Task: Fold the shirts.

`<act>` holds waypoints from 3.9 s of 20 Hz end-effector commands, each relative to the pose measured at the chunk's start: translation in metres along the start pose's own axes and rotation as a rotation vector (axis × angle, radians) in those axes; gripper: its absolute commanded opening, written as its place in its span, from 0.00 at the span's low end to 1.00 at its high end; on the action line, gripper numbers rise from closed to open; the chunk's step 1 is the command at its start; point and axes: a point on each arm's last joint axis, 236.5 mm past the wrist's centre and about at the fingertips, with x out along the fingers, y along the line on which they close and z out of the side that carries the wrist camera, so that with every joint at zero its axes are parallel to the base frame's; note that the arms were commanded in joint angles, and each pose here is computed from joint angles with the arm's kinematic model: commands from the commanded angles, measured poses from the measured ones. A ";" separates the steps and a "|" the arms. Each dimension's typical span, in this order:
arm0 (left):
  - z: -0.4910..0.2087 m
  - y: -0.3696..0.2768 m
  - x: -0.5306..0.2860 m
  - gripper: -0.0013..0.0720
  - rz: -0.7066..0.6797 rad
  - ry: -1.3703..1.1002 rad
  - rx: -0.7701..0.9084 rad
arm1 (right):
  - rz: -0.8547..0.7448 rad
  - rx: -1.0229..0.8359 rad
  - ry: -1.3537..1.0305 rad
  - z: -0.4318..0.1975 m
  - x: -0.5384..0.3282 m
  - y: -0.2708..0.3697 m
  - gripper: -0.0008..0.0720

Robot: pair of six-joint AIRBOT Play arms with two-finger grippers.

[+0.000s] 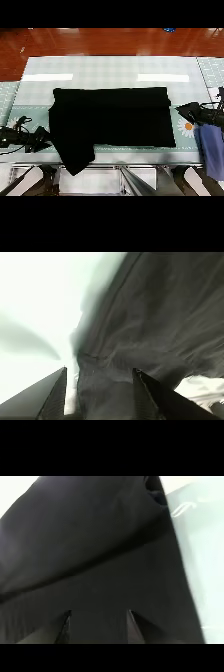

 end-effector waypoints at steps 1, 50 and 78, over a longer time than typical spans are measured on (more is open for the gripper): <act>-0.012 0.001 0.015 0.71 0.036 0.087 0.015 | 0.013 0.004 -0.007 -0.001 0.000 0.003 0.57; 0.045 -0.104 -0.040 0.04 -0.086 -0.105 0.293 | 0.028 0.168 0.355 -0.036 0.020 -0.021 0.04; 0.228 -0.224 -0.010 0.04 -0.215 -0.226 0.367 | -0.033 0.036 0.072 0.118 0.131 -0.002 0.05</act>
